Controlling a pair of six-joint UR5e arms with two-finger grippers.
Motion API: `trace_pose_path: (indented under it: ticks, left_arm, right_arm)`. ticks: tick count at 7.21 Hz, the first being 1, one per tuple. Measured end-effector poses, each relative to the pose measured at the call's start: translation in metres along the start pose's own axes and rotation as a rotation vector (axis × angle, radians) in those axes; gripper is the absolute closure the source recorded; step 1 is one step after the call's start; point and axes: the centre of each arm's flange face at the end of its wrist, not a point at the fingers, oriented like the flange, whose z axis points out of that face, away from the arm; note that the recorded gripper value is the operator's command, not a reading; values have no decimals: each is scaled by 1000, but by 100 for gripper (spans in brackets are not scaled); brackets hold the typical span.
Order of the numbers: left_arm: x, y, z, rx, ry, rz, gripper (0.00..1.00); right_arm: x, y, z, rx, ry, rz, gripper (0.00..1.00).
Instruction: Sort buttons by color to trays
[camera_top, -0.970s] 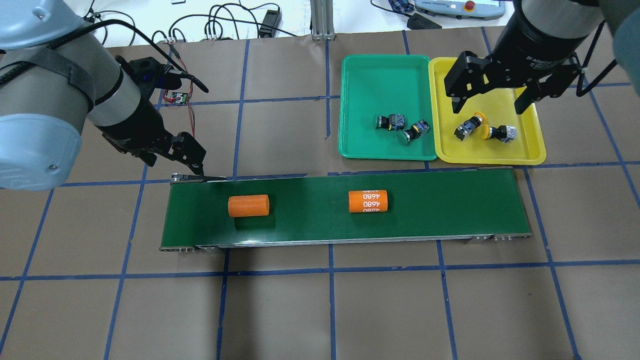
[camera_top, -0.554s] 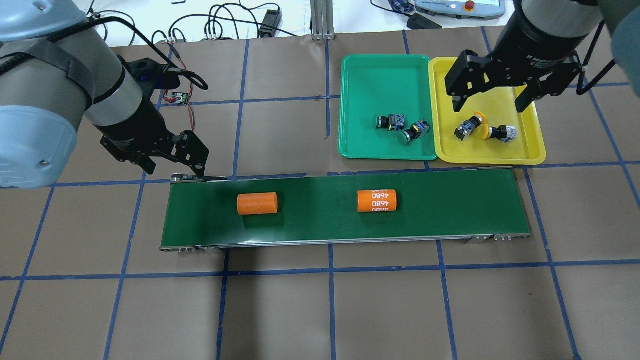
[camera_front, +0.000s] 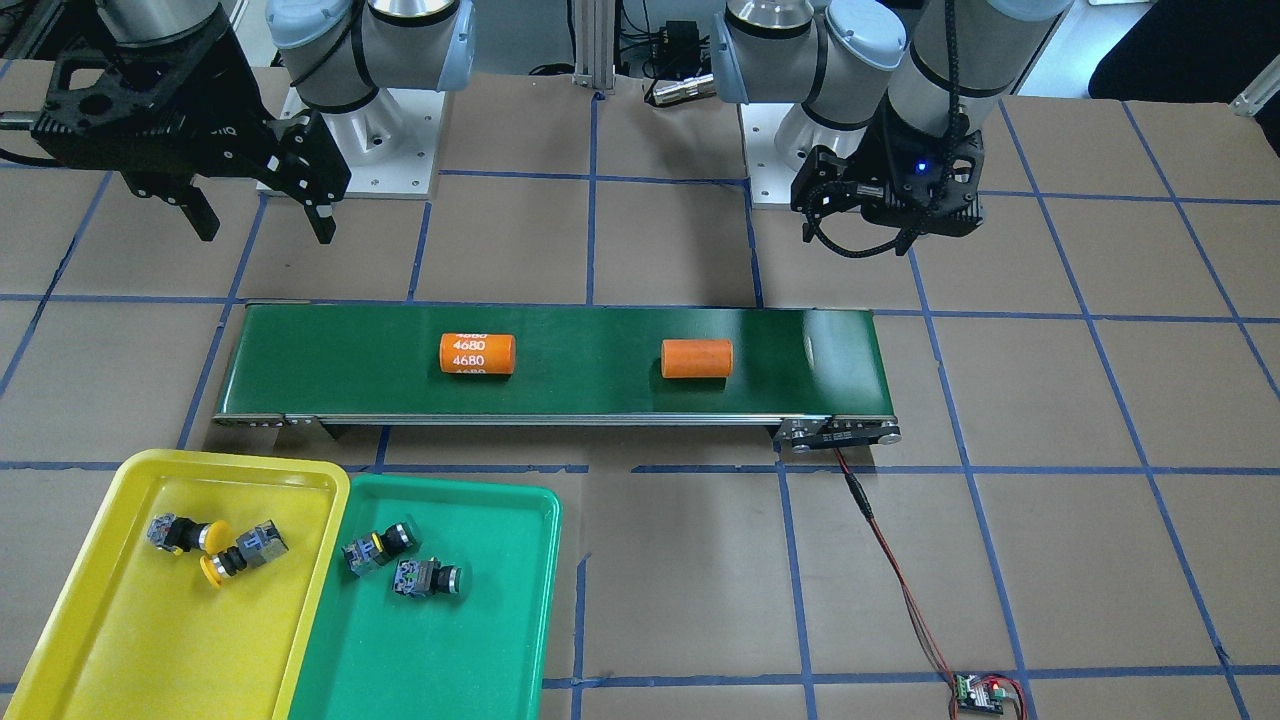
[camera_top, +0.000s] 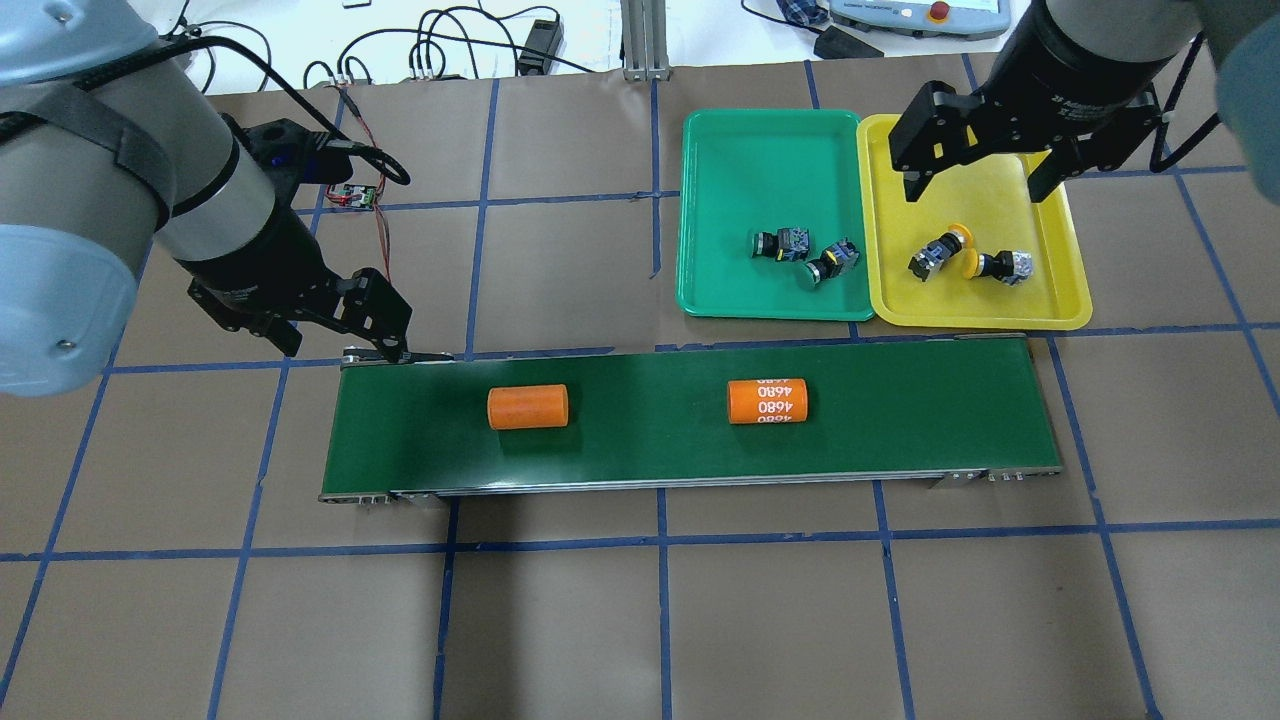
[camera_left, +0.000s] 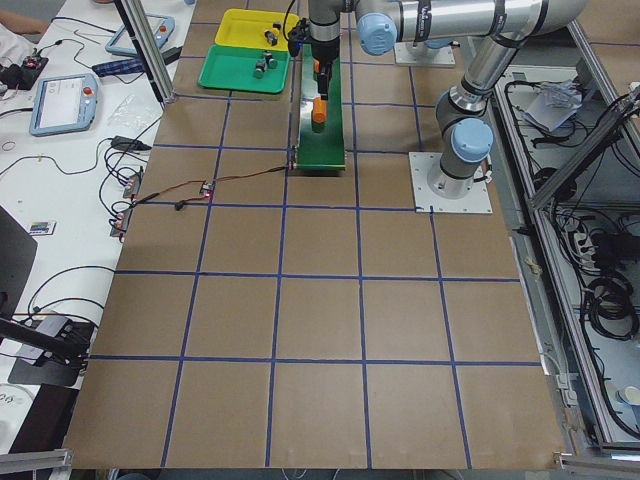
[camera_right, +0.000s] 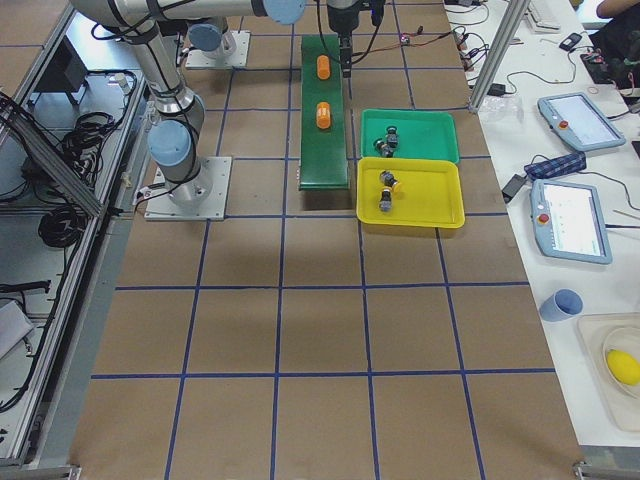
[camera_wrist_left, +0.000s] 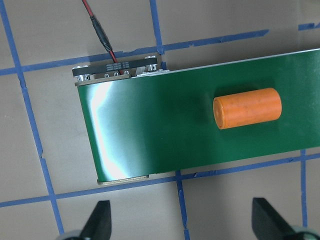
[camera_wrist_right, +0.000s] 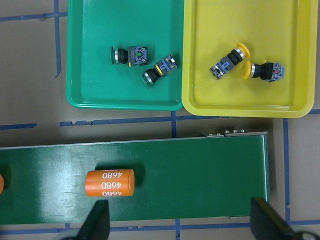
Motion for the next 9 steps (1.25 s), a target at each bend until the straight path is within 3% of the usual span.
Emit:
trace_pose_path:
  ticks: [4, 9]
  left_arm:
    - [-20, -37, -26, 12, -85, -9, 0]
    - [-3, -75, -34, 24, -88, 25, 0]
  right_arm:
    - [2, -20, 4, -17, 9, 9, 0]
    - [0, -20, 3, -17, -2, 8, 0]
